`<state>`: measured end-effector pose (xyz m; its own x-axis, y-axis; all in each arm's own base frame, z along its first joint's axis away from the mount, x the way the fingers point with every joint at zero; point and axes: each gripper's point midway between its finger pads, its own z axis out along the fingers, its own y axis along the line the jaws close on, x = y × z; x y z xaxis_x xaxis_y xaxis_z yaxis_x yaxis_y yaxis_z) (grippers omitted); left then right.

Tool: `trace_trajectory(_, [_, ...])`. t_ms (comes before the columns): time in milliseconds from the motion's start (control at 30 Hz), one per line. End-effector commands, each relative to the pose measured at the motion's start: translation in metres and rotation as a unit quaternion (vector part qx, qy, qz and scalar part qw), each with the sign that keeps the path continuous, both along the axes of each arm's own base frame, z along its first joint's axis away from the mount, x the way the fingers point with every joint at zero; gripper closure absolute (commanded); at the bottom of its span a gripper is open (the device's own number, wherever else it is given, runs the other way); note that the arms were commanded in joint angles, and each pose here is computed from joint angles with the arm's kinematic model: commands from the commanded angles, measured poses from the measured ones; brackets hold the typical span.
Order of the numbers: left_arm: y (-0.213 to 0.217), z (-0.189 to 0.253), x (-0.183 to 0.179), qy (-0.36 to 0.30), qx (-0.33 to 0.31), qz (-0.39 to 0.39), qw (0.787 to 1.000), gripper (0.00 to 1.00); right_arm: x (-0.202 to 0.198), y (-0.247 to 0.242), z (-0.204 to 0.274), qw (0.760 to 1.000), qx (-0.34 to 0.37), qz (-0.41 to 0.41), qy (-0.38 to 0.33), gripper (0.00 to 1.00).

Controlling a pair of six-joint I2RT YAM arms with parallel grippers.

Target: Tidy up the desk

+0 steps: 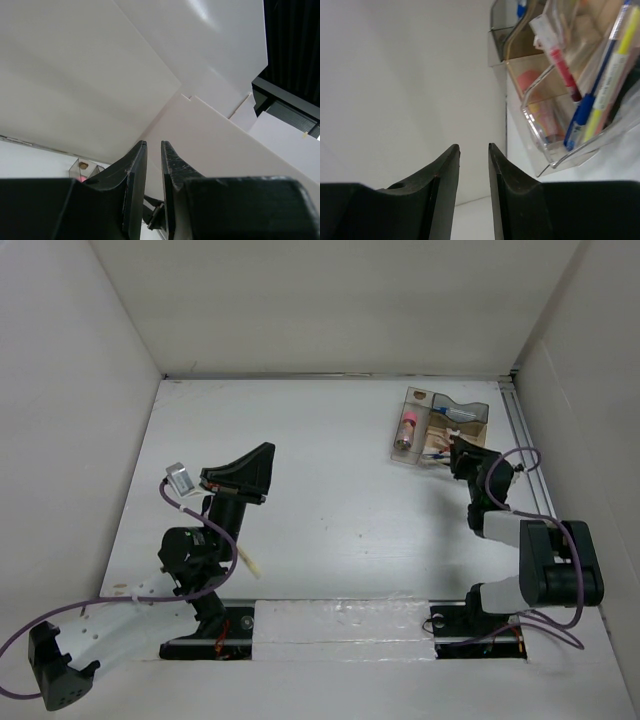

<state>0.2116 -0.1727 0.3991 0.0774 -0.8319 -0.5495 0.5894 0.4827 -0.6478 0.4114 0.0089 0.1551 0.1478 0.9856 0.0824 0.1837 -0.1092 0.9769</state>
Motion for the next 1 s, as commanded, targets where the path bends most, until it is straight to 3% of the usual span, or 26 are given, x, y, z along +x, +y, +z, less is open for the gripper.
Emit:
trace_trajectory(0, [0.005, 0.029, -0.01, -0.031, -0.035, -0.014, 0.999, 0.86, 0.001, 0.018, 0.045, 0.997, -0.023, 0.038, -0.067, 0.65])
trace_trajectory(100, [0.002, 0.029, -0.01, -0.03, -0.035, -0.018, 0.999, 0.86, 0.005, 0.056, 0.073, 0.986, -0.068, 0.119, -0.1, 0.82])
trace_trajectory(200, [0.001, 0.029, -0.009, -0.031, -0.035, -0.02, 0.999, 0.86, 0.02, 0.12, 0.094, 0.95, -0.137, 0.253, -0.122, 1.0])
trace_trajectory(333, [-0.004, 0.031, -0.012, -0.037, -0.033, -0.032, 0.998, 0.86, 0.026, 0.213, 0.092, 0.881, -0.212, 0.4, -0.139, 1.0])
trace_trajectory(500, [0.002, 0.036, -0.016, -0.044, -0.033, -0.03, 0.998, 0.86, 0.013, 0.272, 0.077, 0.862, -0.233, 0.427, -0.144, 1.0])
trace_trajectory(600, [0.004, 0.037, -0.018, -0.047, -0.035, -0.03, 0.998, 0.85, -0.012, 0.315, 0.057, 0.836, -0.244, 0.473, -0.134, 1.0])
trace_trajectory(633, [0.003, 0.037, -0.018, -0.047, -0.035, -0.03, 0.998, 0.85, -0.034, 0.345, 0.053, 0.814, -0.258, 0.501, -0.143, 1.0])
trace_trajectory(700, [0.004, 0.04, -0.019, -0.051, -0.035, -0.03, 0.998, 0.86, -0.052, 0.373, 0.036, 0.796, -0.286, 0.52, -0.122, 1.0])
trace_trajectory(767, [0.004, 0.039, -0.019, -0.05, -0.032, -0.03, 0.998, 0.85, -0.087, 0.419, 0.022, 0.755, -0.312, 0.565, -0.117, 1.0])
trace_trajectory(800, [0.008, 0.041, -0.022, -0.054, -0.037, -0.031, 0.997, 0.85, -0.097, 0.431, 0.016, 0.747, -0.319, 0.572, -0.114, 0.98])
trace_trajectory(867, [0.01, 0.043, -0.024, -0.058, -0.04, -0.03, 0.997, 0.85, -0.13, 0.466, 0.003, 0.713, -0.341, 0.602, -0.117, 0.75])
trace_trajectory(900, [0.013, 0.045, -0.025, -0.059, -0.044, -0.028, 0.997, 0.85, -0.134, 0.474, -0.002, 0.708, -0.355, 0.6, -0.112, 0.66])
trace_trajectory(933, [0.013, 0.045, -0.027, -0.06, -0.046, -0.034, 0.997, 0.81, -0.15, 0.499, -0.016, 0.683, -0.38, 0.614, -0.107, 0.55])
trace_trajectory(967, [0.013, 0.045, -0.028, -0.061, -0.047, -0.034, 0.996, 0.81, -0.15, 0.499, -0.016, 0.682, -0.382, 0.614, -0.108, 0.55])
